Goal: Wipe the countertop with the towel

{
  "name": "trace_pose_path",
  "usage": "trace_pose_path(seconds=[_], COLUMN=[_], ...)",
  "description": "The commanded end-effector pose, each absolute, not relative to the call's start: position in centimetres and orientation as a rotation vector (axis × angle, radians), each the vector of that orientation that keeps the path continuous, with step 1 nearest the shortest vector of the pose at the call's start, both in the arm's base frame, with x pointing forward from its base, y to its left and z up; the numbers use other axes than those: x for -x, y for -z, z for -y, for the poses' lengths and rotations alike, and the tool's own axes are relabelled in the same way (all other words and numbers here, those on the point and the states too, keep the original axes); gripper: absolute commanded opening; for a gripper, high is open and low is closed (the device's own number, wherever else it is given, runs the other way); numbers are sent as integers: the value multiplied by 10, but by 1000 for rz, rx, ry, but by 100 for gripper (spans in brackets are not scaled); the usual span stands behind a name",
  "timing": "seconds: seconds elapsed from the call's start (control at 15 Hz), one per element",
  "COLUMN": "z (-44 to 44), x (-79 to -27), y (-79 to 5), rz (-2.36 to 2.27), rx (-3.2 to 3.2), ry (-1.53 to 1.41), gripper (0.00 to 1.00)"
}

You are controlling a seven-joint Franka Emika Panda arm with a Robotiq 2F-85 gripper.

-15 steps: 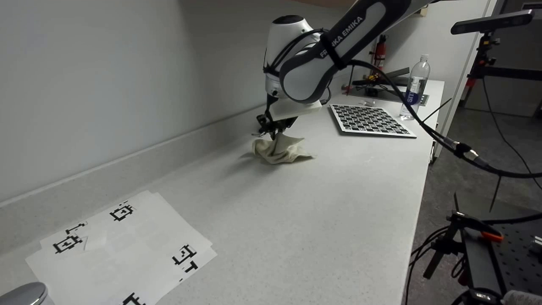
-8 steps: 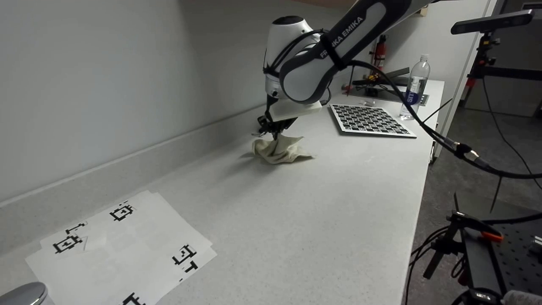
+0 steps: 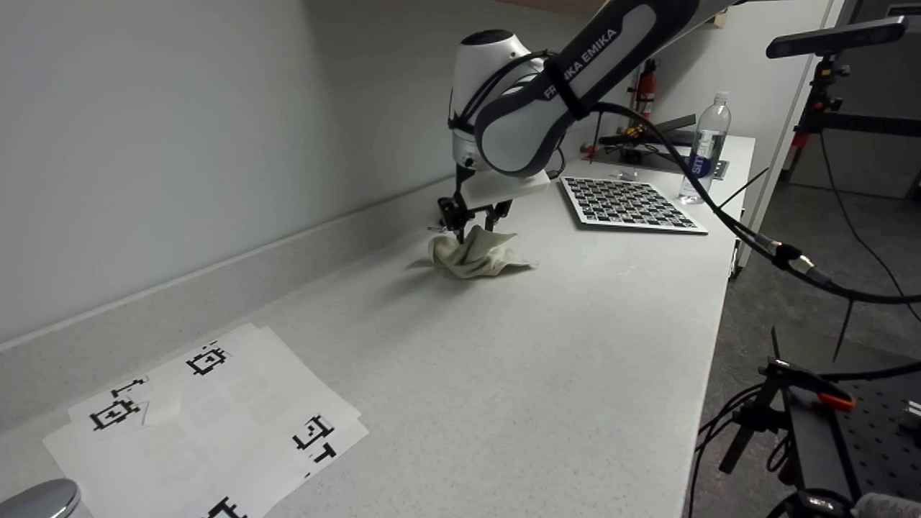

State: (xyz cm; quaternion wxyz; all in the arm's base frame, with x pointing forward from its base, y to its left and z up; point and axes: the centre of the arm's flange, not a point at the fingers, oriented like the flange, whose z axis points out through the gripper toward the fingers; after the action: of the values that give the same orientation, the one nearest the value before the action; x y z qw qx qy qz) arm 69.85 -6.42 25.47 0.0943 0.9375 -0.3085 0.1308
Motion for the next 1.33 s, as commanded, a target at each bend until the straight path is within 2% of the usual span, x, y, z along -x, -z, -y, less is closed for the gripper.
trace_pose_path(seconds=[0.0,0.13,1.27], z=[62,60,55], x=[-698,-697,-698], y=[-257,-256,-244], rz=[914,914,937], rx=[-2808,-2822,-2811], ry=[-337,-314,-315], gripper=[95,100,100])
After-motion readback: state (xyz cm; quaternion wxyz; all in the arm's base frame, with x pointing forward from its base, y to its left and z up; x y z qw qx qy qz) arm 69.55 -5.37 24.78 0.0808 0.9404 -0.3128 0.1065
